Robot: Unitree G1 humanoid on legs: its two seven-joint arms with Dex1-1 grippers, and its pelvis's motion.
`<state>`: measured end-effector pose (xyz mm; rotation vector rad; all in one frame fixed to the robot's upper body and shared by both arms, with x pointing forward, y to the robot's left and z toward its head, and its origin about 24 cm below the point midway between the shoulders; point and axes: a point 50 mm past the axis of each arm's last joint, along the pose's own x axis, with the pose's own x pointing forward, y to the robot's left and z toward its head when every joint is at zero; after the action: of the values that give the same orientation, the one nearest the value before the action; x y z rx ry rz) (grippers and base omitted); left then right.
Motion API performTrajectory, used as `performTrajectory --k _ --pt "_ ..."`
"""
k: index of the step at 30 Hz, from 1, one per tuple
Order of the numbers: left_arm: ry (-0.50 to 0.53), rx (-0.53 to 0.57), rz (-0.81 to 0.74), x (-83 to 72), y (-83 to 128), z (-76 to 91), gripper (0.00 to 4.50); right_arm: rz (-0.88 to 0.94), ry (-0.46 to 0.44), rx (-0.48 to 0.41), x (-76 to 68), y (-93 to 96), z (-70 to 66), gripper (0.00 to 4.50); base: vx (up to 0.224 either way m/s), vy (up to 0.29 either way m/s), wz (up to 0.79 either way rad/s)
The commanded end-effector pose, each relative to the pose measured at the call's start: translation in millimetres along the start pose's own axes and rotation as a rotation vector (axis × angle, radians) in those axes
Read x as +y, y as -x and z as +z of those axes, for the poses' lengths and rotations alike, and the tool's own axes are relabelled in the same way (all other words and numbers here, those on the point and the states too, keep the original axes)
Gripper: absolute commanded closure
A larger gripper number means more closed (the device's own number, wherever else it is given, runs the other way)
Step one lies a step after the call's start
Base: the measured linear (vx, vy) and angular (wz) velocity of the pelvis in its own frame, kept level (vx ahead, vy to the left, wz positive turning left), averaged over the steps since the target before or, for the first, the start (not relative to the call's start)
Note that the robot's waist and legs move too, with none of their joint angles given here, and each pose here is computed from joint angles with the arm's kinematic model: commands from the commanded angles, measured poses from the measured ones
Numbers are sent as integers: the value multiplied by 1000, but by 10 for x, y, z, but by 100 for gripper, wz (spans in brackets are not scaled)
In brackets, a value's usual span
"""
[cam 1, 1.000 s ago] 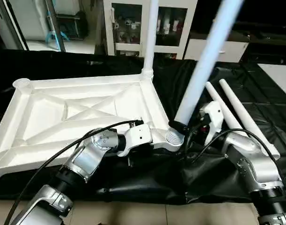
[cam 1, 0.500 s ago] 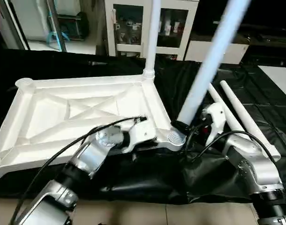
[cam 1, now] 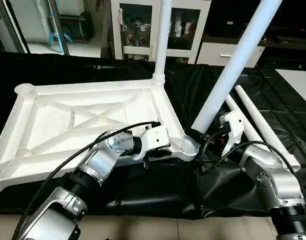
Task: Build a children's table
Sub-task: Insert table leg to table base
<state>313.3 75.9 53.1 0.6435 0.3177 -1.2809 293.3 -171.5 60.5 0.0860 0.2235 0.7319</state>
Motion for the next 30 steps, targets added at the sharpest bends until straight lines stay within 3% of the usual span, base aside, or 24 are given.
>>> performTrajectory --k 1,11,18,24,30 --pt "-1 21 -4 33 7 4 343 -75 -69 190 -78 125 -380 264 0 0 0" --pt "16 97 -3 22 -26 -108 343 -68 -71 189 -64 116 -380 264 0 0 0" --pt "25 120 -26 25 -29 -128 412 -67 -68 191 -65 129 -381 264 0 0 0" --pt "17 160 -79 -44 -18 -194 446 -66 -65 191 -68 131 -374 264 0 0 0" --pt "6 191 -119 -117 -15 -247 450 -56 -67 179 -81 128 -332 264 0 0 0"
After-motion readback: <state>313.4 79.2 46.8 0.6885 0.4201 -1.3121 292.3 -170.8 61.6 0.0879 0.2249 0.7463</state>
